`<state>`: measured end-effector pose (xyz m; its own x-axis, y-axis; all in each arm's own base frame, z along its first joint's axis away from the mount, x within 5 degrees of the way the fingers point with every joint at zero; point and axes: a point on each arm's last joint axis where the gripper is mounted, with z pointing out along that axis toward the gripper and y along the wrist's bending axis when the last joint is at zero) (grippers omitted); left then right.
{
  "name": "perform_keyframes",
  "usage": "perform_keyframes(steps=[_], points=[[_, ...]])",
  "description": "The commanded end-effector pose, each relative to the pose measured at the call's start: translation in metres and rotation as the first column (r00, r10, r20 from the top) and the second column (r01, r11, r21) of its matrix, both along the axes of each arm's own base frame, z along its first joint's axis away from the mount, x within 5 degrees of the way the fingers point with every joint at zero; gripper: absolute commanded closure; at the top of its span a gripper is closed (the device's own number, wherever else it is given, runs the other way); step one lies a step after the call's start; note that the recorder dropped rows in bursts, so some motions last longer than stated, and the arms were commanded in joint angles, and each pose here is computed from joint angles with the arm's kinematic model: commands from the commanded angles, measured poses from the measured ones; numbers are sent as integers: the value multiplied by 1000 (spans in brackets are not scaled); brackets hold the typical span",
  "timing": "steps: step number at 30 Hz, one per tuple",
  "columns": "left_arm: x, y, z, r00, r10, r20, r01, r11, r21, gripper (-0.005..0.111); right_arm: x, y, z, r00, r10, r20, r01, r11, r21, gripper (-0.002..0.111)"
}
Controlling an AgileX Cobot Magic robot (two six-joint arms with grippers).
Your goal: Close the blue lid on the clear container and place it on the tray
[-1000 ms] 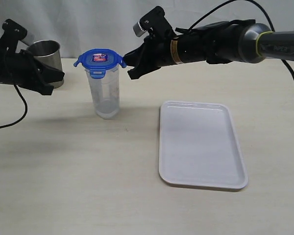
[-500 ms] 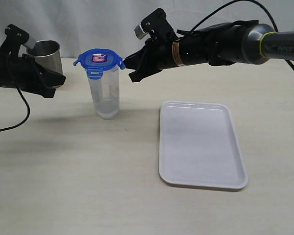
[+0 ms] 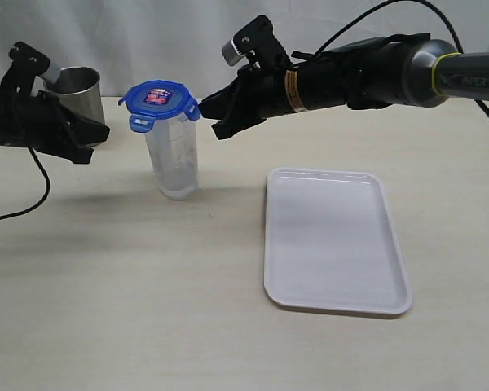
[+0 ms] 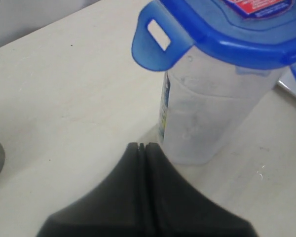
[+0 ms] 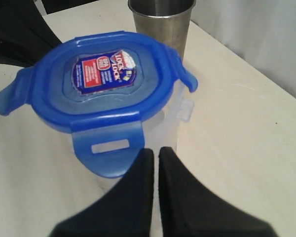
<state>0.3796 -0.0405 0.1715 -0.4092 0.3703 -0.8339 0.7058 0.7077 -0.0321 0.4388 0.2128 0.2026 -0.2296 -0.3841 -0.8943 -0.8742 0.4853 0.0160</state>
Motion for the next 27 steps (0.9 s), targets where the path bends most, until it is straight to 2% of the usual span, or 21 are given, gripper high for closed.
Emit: perform_keyframes(steps=[1, 11, 14, 17, 24, 27], points=[[3, 0, 3, 999, 33, 6, -33, 998, -46, 107, -2, -2, 8, 1000, 2, 7, -2, 1000, 9, 104], [4, -9, -3, 1000, 19, -14, -20, 998, -67, 107, 6, -10, 7, 996, -84, 5, 84, 996, -1, 104], [3, -9, -3, 1000, 16, -14, -17, 997, -70, 107, 13, -21, 7, 985, -173, -1, 173, 985, -6, 104], [3, -11, -2, 1000, 4, -15, -5, 996, -85, 107, 10, -21, 6, 990, -133, -44, 134, 991, 20, 104], [-1, -15, 0, 999, -50, -15, 48, 991, -126, 107, 1, -28, -16, 982, -153, -114, 153, 988, -13, 104], [-1, -14, -2, 998, -57, -23, 54, 994, -100, 107, -1, -28, -18, 981, -147, -127, 147, 989, -10, 104]])
